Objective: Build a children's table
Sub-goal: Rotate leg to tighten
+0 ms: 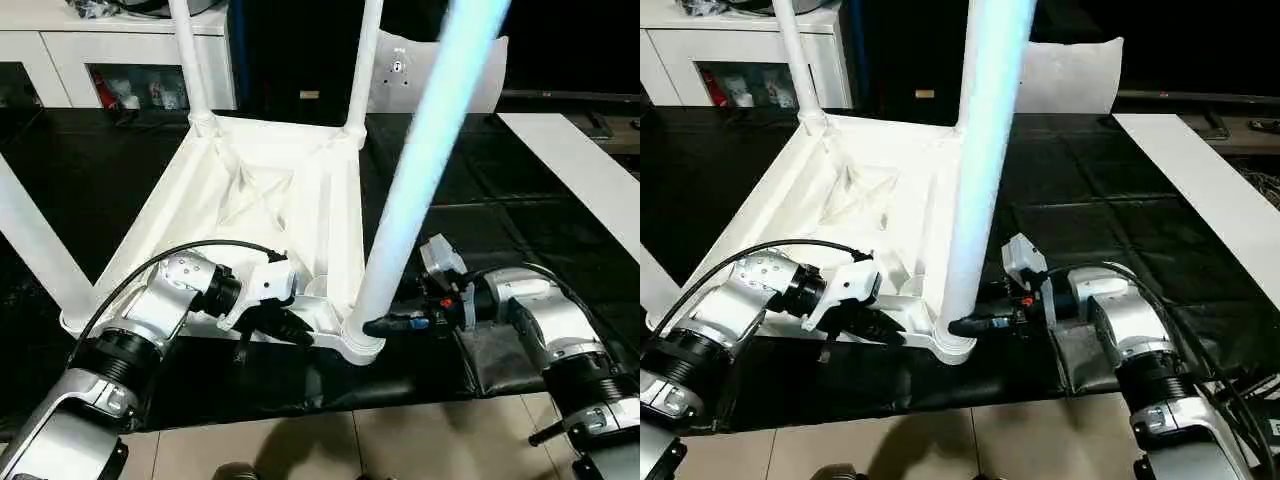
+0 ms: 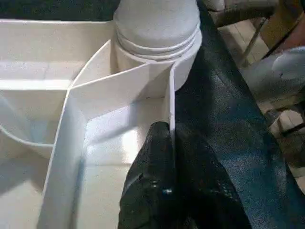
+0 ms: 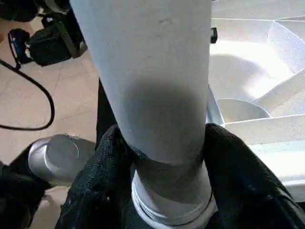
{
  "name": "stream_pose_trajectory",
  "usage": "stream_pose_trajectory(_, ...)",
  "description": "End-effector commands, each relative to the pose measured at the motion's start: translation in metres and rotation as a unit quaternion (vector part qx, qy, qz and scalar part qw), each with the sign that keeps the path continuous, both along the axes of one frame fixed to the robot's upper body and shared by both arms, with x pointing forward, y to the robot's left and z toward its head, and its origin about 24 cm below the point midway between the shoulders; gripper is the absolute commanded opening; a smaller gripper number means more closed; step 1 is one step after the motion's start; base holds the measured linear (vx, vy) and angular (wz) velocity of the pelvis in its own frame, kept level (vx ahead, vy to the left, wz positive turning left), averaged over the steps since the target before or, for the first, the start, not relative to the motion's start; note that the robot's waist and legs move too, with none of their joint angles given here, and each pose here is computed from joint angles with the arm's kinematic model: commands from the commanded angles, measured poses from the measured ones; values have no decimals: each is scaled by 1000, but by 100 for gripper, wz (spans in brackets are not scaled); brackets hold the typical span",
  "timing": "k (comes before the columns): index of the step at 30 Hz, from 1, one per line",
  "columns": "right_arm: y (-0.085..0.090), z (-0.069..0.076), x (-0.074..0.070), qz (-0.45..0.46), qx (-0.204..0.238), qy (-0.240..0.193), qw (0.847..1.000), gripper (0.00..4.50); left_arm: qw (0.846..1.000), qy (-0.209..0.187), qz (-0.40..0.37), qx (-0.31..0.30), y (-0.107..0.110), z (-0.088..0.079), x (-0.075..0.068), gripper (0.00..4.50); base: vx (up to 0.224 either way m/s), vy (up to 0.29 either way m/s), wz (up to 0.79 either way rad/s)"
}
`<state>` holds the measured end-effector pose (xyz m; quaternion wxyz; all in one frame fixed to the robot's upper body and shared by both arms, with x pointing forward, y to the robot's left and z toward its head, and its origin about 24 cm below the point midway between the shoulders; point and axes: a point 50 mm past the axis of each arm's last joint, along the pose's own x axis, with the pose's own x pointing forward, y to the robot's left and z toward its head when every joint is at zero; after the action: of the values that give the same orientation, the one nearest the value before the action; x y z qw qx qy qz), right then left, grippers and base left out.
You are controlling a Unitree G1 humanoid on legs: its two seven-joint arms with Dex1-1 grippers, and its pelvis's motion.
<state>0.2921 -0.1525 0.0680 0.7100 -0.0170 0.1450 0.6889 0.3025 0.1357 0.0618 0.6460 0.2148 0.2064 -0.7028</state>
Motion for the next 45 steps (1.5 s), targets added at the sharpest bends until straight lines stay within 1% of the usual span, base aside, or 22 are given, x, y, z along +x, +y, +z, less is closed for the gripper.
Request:
stream_pose_trajectory(1,11,3,-3,-7,37,18,999,194,999,-27,32,-28,-11,14,9,0,0,0,0)
stream_pose_trajectory(5,20,0,-1,-47,31,22,998,191,995,-37,77,-45,-18,18,14,0,0,0,0)
stream_pose_trajectory(7,36,-5,8,-132,19,11,991,191,987,-48,135,-70,-30,24,19,0,0,0,0)
stream_pose_trajectory(11,58,-5,21,-236,21,13,971,191,973,-56,206,-91,-46,27,24,0,0,0,0)
stream_pose_trajectory(13,68,-5,31,-316,9,13,948,191,958,-71,261,-97,-55,29,30,0,0,0,0)
stream_pose_trajectory(16,72,-5,37,-360,8,16,933,190,944,-91,299,-102,-61,32,35,0,0,0,0)
stream_pose_trajectory(18,74,-4,38,-368,10,8,930,190,940,-97,309,-105,-65,34,35,0,0,0,0)
stream_pose_trajectory(19,74,-4,38,-370,10,1,929,224,940,-99,310,-104,-67,34,35,0,0,0,0)
stream_pose_trajectory(21,73,-1,39,-372,22,-8,928,258,941,-100,306,-103,-68,34,33,0,0,0,0)
stream_pose_trajectory(23,69,2,39,-378,38,-13,925,261,943,-100,303,-99,-69,34,32,0,0,0,0)
stream_pose_trajectory(25,66,3,38,-379,38,-22,924,287,942,-105,305,-98,-67,34,32,0,0,0,0)
stream_pose_trajectory(26,64,4,38,-381,40,-25,924,287,942,-107,304,-97,-66,34,32,0,0,0,0)
stream_pose_trajectory(28,56,5,37,-383,43,-27,922,307,942,-108,301,-97,-62,33,32,0,0,0,0)
stream_pose_trajectory(33,40,7,35,-366,44,-42,929,352,948,-103,286,-97,-53,33,31,0,0,0,0)
stream_pose_trajectory(34,27,9,34,-343,35,-57,937,362,956,-98,262,-94,-46,31,28,0,0,0,0)
stream_pose_trajectory(35,21,10,34,-330,32,-63,941,380,960,-101,247,-91,-43,30,27,0,0,0,0)
stream_pose_trajectory(36,16,12,33,-308,26,-72,948,380,964,-95,233,-86,-39,29,26,0,0,0,0)
stream_pose_trajectory(40,2,17,25,-222,4,-90,971,415,980,-81,168,-67,-28,24,19,0,0,0,0)
stream_pose_trajectory(41,0,18,24,-209,0,-91,974,415,982,-77,159,-61,-26,23,18,0,0,0,0)
stream_pose_trajectory(43,-4,18,21,-175,-16,-92,980,438,988,-68,127,-53,-22,23,14,0,0,0,0)
stream_pose_trajectory(44,-8,18,19,-144,-33,-94,985,445,993,-64,92,-42,-17,23,11,0,0,0,0)
stream_pose_trajectory(45,-8,18,19,-144,-33,-94,985,448,993,-64,92,-42,-17,23,11,0,0,0,0)
